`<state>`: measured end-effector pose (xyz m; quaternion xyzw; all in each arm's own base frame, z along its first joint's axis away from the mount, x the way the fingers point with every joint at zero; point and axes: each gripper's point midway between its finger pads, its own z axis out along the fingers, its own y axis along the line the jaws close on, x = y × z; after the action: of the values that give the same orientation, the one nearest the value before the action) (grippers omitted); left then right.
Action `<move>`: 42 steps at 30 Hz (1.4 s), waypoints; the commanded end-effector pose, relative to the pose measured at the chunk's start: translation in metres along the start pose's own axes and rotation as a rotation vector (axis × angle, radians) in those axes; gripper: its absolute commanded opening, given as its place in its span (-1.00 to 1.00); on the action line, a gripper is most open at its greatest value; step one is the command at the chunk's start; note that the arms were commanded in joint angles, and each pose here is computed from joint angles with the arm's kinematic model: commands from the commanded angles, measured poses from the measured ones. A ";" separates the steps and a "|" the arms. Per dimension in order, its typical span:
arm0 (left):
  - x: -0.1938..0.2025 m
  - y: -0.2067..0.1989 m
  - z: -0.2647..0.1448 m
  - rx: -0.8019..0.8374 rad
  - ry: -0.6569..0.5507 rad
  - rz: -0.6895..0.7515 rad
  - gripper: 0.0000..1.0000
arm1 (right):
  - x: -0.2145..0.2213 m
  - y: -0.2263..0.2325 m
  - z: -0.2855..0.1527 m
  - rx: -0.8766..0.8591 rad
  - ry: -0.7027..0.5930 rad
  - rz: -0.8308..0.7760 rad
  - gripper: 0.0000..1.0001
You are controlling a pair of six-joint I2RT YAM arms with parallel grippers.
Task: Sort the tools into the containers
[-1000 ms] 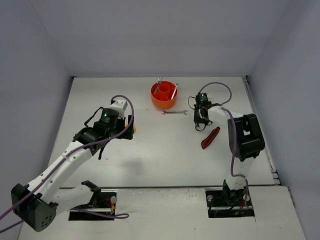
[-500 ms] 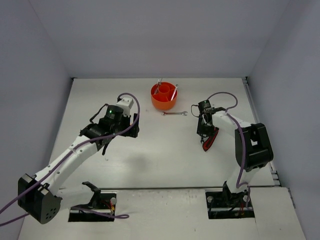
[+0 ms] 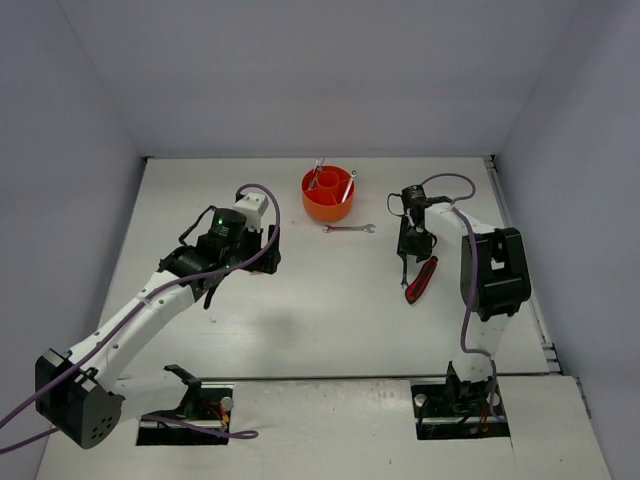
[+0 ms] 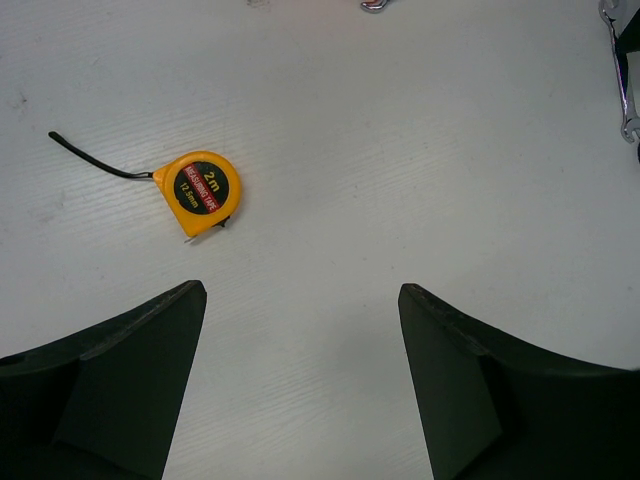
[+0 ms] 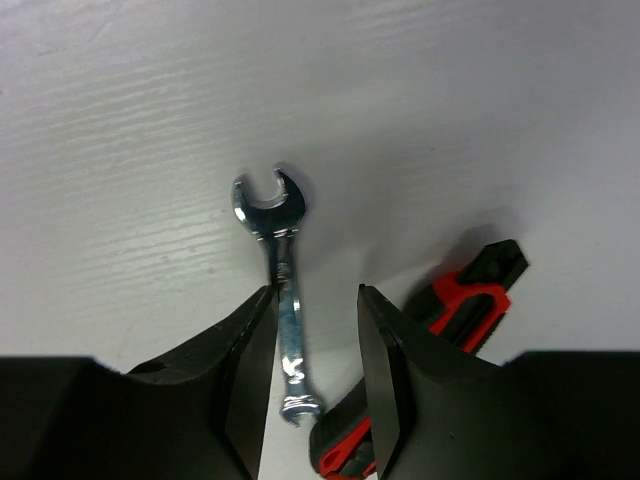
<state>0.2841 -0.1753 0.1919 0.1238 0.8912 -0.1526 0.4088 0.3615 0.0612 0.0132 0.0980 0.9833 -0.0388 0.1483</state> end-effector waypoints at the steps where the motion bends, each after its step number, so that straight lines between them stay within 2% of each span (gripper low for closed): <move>1: -0.029 -0.004 -0.013 0.023 -0.097 0.003 0.50 | -0.007 0.006 -0.009 -0.026 0.016 -0.034 -0.35; 29: -0.018 -0.001 -0.008 0.016 -0.066 0.020 0.50 | 0.023 0.011 0.008 -0.001 0.106 -0.053 -0.54; 32: -0.017 -0.001 -0.008 0.013 -0.063 0.022 0.50 | 0.026 0.012 0.011 0.000 0.115 -0.059 -0.63; 35: -0.016 0.000 -0.008 0.011 -0.061 0.023 0.50 | 0.028 0.009 0.016 0.018 0.121 -0.071 -0.95; 36: -0.016 0.000 -0.008 0.012 -0.061 0.023 0.50 | 0.029 0.009 0.017 0.022 0.125 -0.076 -1.00; 39: -0.016 0.000 -0.007 0.011 -0.061 0.022 0.50 | 0.027 0.008 0.018 0.022 0.122 -0.091 -1.00; 42: -0.015 0.001 -0.007 0.009 -0.057 0.021 0.50 | 0.003 0.013 0.005 0.023 0.044 -0.120 -1.00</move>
<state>0.2842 -0.1731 0.1923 0.1305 0.8899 -0.1494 0.4108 0.3582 0.0780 0.0071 0.0651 0.9897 -0.0290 0.1239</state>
